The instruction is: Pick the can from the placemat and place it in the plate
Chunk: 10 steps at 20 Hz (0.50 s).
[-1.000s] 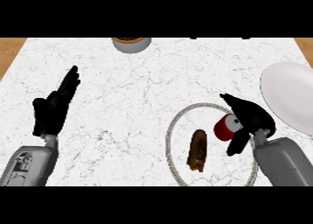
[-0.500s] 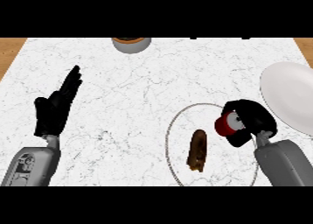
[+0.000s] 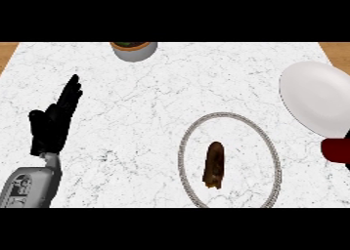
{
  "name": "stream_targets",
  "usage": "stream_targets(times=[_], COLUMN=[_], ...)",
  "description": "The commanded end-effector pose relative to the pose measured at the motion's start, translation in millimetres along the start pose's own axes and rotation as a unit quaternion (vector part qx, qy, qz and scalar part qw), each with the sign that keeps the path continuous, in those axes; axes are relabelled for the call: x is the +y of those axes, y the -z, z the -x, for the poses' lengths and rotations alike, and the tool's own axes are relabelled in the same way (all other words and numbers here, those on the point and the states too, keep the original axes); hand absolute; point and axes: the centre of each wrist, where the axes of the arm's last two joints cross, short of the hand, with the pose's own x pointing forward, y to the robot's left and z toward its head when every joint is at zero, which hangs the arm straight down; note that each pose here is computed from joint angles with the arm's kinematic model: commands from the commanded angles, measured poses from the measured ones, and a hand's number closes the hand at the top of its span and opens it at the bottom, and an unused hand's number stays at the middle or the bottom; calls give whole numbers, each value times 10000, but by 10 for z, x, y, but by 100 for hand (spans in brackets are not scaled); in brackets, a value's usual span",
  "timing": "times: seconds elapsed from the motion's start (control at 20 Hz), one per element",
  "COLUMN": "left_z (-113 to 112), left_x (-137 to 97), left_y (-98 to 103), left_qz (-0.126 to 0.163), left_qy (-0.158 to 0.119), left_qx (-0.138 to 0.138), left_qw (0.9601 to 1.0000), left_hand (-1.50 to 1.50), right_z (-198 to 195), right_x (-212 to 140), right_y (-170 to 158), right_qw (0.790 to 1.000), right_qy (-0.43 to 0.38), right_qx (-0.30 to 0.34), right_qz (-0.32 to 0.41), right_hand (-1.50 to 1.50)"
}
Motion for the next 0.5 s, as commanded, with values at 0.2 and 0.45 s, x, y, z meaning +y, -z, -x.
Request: stream_targets(times=[0.2,0.45], left_z=[67,-56], left_x=[-60,-94], left_y=[-121,67], left_qz=[177,111], left_qy=[-50,-28], left_qx=[-16,-150], left_qw=[9998,9998], left_hand=[0,0], right_z=[1399,1696], right_x=[-784,-870], right_y=[-529,-644], right_qw=[9829,9487], right_qy=[468,853], right_qx=[-25,-788], right_qz=[1778,2940], right_hand=[150,150])
